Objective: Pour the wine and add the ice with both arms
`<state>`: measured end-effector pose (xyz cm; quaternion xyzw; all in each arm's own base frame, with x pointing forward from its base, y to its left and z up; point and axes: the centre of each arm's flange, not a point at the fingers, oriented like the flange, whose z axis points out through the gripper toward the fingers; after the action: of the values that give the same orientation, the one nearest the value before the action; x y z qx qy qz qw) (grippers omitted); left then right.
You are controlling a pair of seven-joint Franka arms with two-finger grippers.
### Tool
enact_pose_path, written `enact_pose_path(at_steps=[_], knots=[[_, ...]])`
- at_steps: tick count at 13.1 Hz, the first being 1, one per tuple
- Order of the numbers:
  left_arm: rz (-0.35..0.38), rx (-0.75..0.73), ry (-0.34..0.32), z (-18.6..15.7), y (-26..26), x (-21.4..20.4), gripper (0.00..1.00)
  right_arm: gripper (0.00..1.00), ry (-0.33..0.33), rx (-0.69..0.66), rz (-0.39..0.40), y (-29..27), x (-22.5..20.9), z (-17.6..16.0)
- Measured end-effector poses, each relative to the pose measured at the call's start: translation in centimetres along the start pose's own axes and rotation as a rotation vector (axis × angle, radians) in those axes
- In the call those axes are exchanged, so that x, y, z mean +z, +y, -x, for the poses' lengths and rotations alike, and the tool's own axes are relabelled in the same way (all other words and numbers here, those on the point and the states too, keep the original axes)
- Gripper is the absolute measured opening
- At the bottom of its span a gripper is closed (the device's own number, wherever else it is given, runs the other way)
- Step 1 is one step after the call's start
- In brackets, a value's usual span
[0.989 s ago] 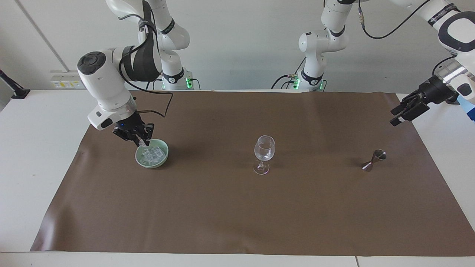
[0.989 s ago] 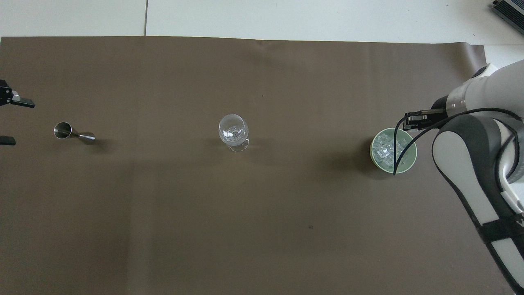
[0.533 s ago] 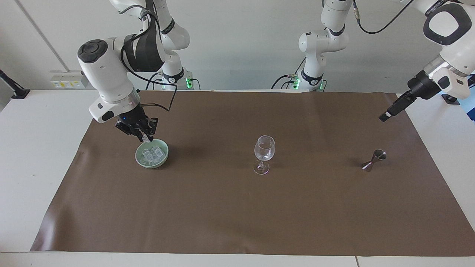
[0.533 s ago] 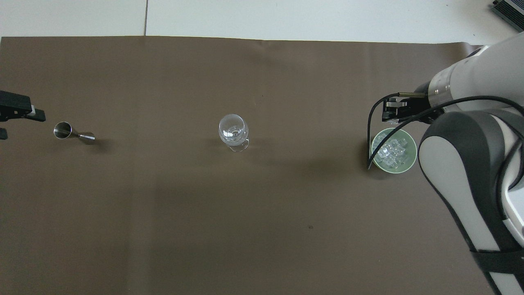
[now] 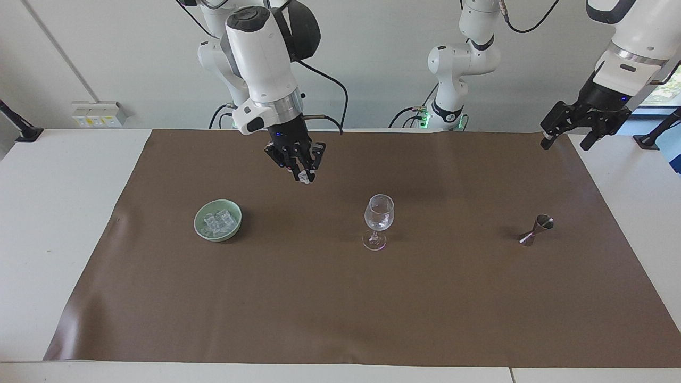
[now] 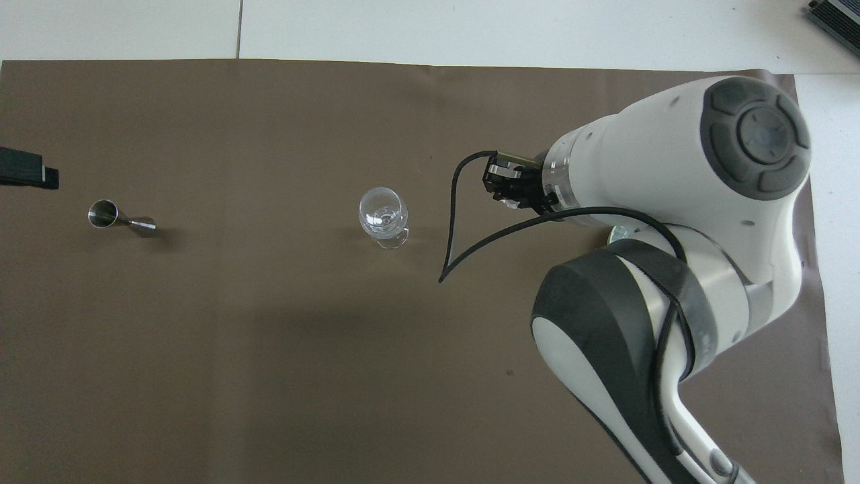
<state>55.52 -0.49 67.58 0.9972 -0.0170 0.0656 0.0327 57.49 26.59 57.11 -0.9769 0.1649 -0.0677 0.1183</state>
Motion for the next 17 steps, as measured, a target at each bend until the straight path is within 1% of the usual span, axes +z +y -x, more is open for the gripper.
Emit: enact_pose_path(at_steps=[3, 4, 6, 8, 10, 12, 14, 17], knots=[[-0.017, 0.035, -0.021, 1.6, 1.1, -1.8, 1.00, 0.31, 0.004, 0.082, -0.084, -3.6, 1.7, 0.6], [-0.017, 0.037, -0.043, 2.2, 1.1, -2.0, 1.00, 0.31, 0.009, 0.097, -0.108, -4.4, 2.1, 0.8], [-0.016, 0.045, -0.065, 2.6, 1.0, -2.5, 1.00, 0.31, 0.017, 0.102, -0.141, -5.8, 2.5, 1.4], [-0.016, 0.051, -0.078, 2.9, 1.2, -3.6, 1.00, 0.31, 0.029, 0.094, -0.137, -7.2, 3.6, 2.6], [-0.016, 0.052, -0.071, 3.0, 1.2, -4.3, 1.00, 0.31, 0.038, 0.090, -0.136, -8.6, 5.3, 3.3], [-0.014, 0.054, -0.080, 3.0, 1.3, -4.1, 1.00, 0.31, 0.042, 0.085, -0.131, -9.3, 6.5, 3.3], [-0.011, 0.066, -0.106, 3.0, 1.9, -3.5, 1.00, 0.31, 0.040, 0.080, -0.125, -9.8, 7.6, 3.3], [-0.012, 0.059, -0.124, 3.2, 1.8, -3.3, 1.00, 0.31, 0.034, 0.083, -0.121, -10.5, 8.6, 4.1]])
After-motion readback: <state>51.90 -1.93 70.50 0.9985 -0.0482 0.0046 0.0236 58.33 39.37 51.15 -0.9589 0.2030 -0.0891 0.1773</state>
